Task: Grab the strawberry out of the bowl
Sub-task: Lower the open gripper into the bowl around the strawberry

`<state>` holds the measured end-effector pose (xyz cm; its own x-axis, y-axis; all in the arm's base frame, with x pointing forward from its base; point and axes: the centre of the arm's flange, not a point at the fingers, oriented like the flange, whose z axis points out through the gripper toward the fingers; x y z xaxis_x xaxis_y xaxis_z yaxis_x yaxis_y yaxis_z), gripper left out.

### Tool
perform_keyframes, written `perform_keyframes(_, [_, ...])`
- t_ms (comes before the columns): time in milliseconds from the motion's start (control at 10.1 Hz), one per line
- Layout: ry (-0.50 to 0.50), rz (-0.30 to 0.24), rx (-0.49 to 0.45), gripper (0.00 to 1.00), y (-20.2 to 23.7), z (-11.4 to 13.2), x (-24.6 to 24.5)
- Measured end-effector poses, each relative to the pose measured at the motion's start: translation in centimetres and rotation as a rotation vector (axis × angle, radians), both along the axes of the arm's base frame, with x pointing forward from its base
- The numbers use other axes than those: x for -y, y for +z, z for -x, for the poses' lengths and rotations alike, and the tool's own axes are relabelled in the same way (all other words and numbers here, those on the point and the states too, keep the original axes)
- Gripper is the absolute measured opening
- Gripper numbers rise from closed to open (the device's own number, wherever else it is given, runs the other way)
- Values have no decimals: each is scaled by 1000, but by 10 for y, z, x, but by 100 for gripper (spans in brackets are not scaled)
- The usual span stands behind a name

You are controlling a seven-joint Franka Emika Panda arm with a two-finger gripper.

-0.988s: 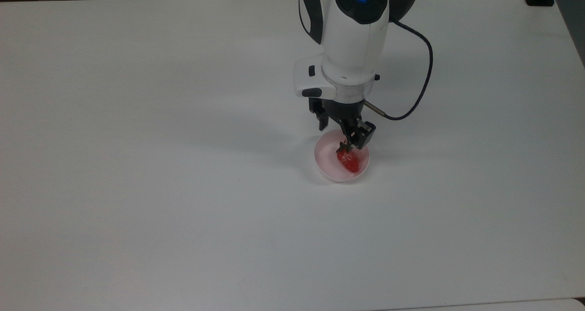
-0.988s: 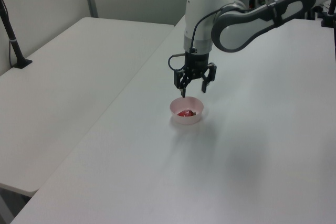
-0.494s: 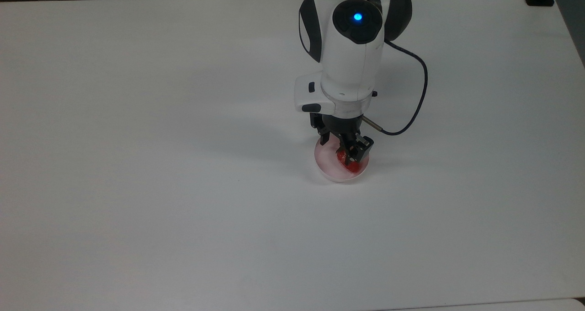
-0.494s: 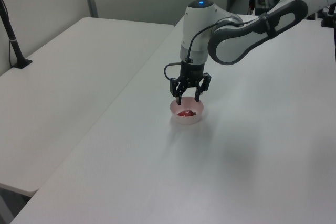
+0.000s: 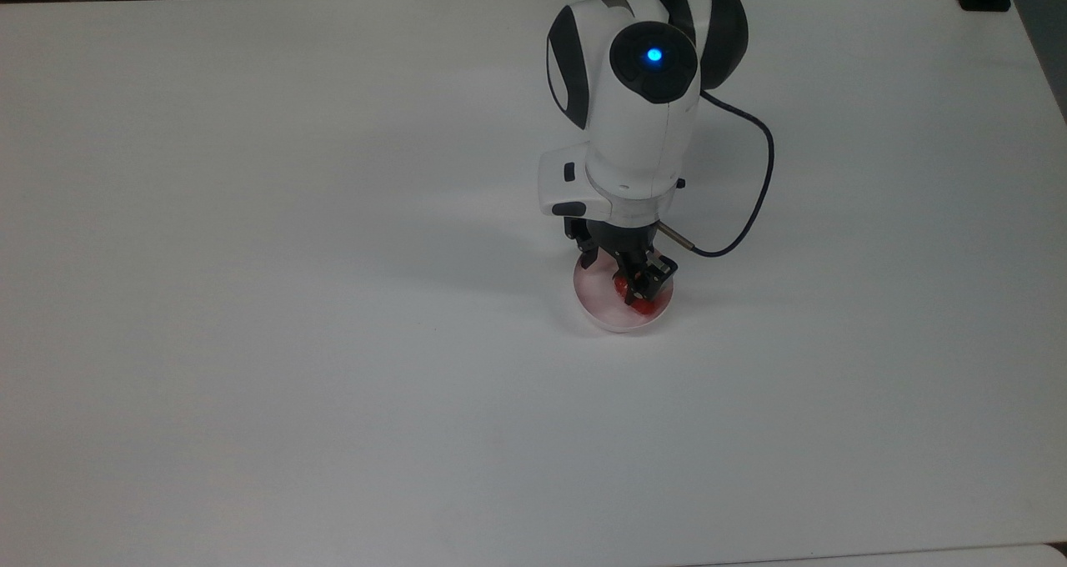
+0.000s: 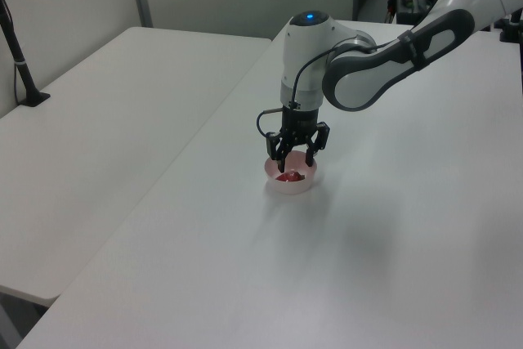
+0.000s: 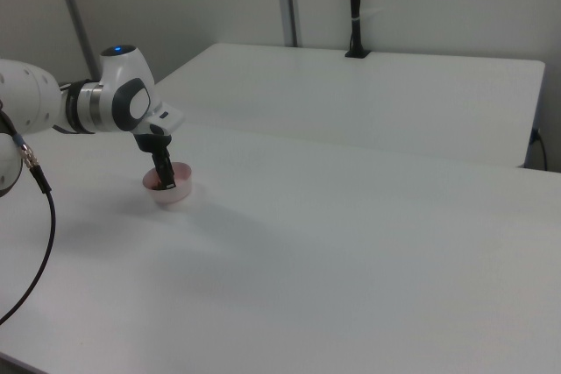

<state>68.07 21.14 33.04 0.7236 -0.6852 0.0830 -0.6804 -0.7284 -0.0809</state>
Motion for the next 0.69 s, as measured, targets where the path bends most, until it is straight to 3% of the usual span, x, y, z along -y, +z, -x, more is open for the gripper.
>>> perform_keyframes(198, [32, 28, -8, 63, -11, 3, -7])
perform_keyframes(297, [46, 32, -14, 45, -16, 5, -13])
perform_keyframes(494, [48, 33, -15, 39, -17, 5, -14])
perform_keyframes(692, [40, 25, 8, 39, -4, 0, -10])
